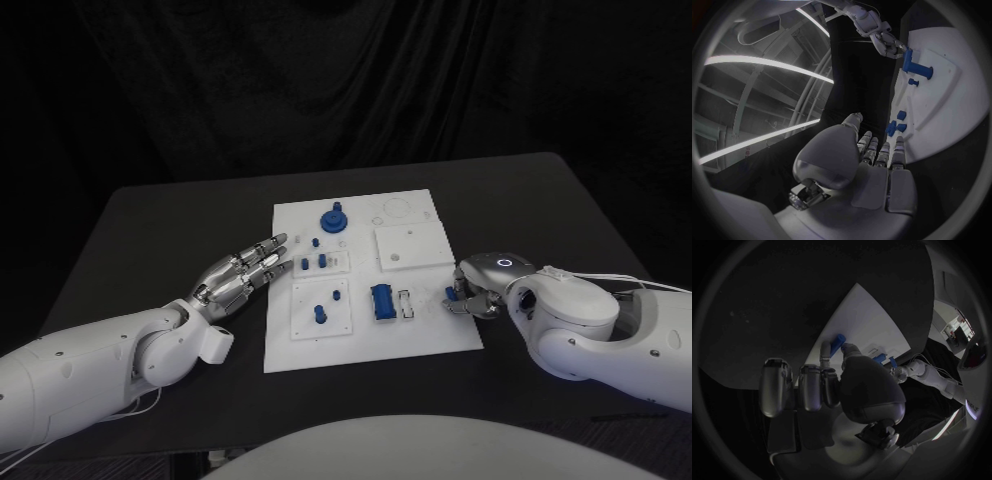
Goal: Assemble the parts on the task board
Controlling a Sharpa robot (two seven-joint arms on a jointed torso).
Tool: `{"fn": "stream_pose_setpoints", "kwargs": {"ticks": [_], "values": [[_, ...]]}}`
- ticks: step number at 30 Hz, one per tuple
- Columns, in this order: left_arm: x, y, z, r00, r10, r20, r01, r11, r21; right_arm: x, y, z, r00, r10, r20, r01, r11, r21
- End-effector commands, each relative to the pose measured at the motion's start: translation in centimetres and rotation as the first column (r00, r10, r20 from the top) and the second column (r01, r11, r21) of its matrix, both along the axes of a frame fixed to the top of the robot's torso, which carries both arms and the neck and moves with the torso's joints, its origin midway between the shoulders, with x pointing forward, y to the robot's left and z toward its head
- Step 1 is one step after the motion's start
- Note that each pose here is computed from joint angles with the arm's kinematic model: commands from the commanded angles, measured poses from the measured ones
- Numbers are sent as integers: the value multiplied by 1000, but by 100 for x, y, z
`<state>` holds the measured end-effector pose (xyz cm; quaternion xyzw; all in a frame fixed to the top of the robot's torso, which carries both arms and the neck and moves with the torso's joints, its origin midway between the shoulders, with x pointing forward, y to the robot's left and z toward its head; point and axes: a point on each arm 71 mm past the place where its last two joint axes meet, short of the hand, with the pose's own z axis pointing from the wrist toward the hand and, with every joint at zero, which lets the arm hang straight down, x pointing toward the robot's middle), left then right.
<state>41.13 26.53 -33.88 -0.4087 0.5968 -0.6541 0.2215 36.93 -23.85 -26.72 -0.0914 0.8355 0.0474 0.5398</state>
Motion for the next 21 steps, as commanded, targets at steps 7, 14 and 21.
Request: {"fn": "stream_pose_setpoints", "kwargs": {"ticks": [7, 14, 21], "values": [[-27, 1, -12, 1000, -4, -6, 4, 1000, -18, -68, 29, -229, 999, -3, -47, 4, 1000, 15], [-58, 23, -41, 1000, -1, -15, 1, 1000, -15, -96, -1, -239, 996, -58, -66, 66, 988, 137], [-72, 31, -55, 1000, 0, -19, -1, 1000, -14, -81, -27, -108, 966, -157, -208, 231, 885, 404]]}}
